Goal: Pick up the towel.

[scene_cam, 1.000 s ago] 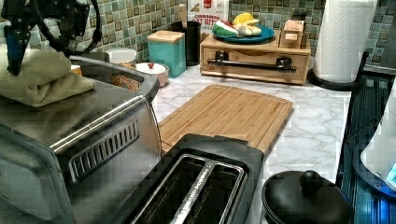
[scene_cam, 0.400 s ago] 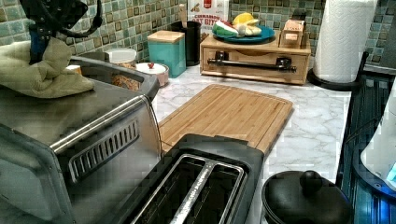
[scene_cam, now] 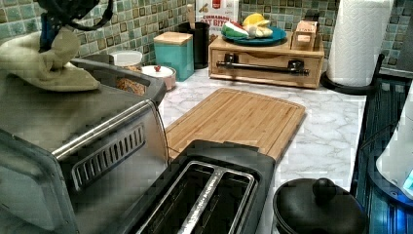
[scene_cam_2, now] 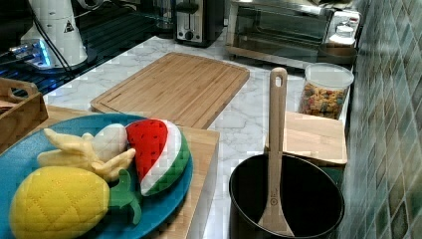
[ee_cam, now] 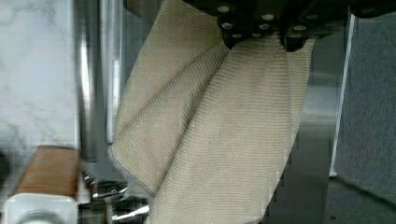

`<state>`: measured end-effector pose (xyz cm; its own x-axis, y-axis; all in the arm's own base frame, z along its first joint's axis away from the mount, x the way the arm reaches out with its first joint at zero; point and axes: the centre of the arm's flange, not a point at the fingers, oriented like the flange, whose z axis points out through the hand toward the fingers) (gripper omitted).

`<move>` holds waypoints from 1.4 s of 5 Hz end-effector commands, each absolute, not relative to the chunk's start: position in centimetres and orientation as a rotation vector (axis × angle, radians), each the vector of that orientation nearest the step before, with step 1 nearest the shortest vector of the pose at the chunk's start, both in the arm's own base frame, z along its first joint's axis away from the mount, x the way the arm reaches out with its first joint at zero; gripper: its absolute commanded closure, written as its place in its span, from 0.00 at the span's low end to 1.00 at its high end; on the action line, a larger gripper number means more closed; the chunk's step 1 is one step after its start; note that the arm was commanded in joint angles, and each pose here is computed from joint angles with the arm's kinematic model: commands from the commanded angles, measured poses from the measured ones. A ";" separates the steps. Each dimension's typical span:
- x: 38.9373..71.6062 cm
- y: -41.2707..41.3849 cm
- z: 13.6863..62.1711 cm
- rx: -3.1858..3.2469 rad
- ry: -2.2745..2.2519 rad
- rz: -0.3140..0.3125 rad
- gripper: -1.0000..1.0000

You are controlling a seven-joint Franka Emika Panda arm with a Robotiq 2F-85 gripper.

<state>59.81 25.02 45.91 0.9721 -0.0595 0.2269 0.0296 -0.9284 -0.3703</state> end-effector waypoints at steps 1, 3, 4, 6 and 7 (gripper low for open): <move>54.5 8.7 55.8 -2.754 0.454 -0.700 1.00; 55.4 3.3 54.1 -2.955 0.787 -0.450 1.00; 55.3 0.4 52.8 -2.972 0.944 -0.303 1.00; 55.1 -2.1 49.7 -2.980 1.123 -0.136 1.00; 55.1 -2.1 49.7 -2.980 1.123 -0.135 1.00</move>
